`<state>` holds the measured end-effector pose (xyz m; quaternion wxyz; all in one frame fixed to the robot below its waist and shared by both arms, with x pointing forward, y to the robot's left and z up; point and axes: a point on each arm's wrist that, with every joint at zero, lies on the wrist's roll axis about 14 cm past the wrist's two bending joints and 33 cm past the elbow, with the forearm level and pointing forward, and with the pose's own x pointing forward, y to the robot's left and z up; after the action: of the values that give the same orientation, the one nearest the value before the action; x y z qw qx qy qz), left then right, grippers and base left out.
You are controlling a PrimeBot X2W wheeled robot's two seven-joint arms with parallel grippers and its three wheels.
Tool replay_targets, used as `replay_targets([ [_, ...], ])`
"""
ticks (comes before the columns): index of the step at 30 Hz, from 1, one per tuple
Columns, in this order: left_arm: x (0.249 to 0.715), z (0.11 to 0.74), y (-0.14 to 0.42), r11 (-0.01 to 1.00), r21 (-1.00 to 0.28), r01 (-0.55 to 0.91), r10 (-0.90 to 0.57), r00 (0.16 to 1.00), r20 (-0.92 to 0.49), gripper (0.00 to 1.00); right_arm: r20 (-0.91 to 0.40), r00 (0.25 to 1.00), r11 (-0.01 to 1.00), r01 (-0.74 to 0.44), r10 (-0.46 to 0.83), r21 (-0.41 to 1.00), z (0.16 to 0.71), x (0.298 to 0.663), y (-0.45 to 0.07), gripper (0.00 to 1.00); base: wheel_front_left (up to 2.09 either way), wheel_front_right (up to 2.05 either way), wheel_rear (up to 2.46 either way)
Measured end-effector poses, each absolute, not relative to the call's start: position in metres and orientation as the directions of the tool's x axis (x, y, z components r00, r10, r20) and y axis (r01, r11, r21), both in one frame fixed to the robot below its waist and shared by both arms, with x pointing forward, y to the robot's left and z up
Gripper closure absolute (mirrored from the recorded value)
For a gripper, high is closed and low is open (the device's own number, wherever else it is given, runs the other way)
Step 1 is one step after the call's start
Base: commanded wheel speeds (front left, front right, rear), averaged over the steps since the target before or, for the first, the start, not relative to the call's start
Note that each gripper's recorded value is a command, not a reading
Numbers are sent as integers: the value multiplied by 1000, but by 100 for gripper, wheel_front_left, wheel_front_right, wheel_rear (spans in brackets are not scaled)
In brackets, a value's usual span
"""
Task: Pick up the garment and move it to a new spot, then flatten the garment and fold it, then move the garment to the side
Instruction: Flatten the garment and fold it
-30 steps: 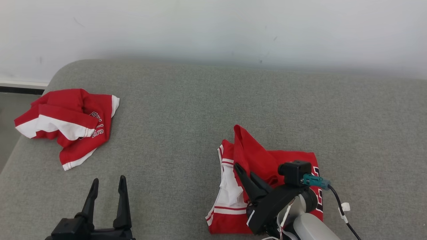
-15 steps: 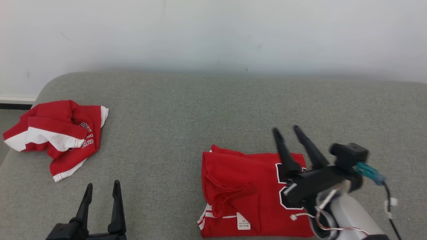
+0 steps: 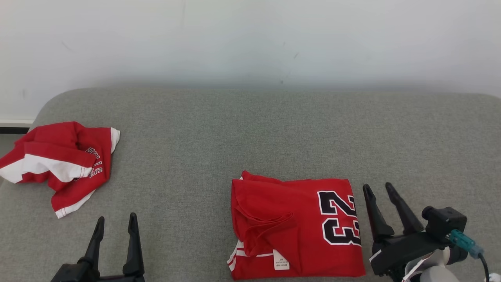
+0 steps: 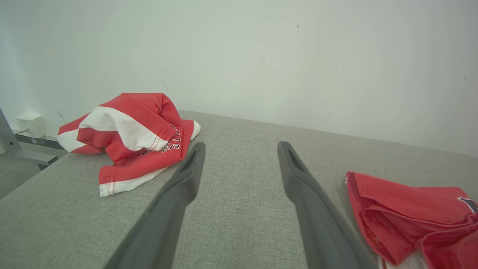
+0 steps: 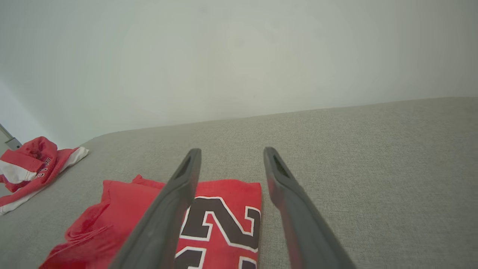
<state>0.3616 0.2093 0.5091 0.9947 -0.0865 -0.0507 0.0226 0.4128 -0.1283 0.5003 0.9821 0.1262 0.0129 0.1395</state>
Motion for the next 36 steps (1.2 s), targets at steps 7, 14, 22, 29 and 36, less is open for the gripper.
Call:
replay_targets([
  [7,362,509,210,986,-165,-34,50,994,96,0,-74,933,924,-333,351,187,471,407,-108,100,0,0,0],
  [14,360,510,216,987,-155,-51,66,993,97,0,-189,883,902,-410,429,131,436,404,-85,100,0,0,0],
  [22,353,507,228,984,-153,-89,103,991,87,0,-280,831,877,-452,480,162,406,400,-54,100,0,0,0],
  [29,351,505,235,982,-151,-113,126,989,81,0,-247,773,811,-542,584,221,412,388,-2,100,0,0,0],
  [36,351,505,236,980,-159,-116,130,988,81,0,-235,685,723,-633,690,278,411,354,38,100,0,0,0],
])
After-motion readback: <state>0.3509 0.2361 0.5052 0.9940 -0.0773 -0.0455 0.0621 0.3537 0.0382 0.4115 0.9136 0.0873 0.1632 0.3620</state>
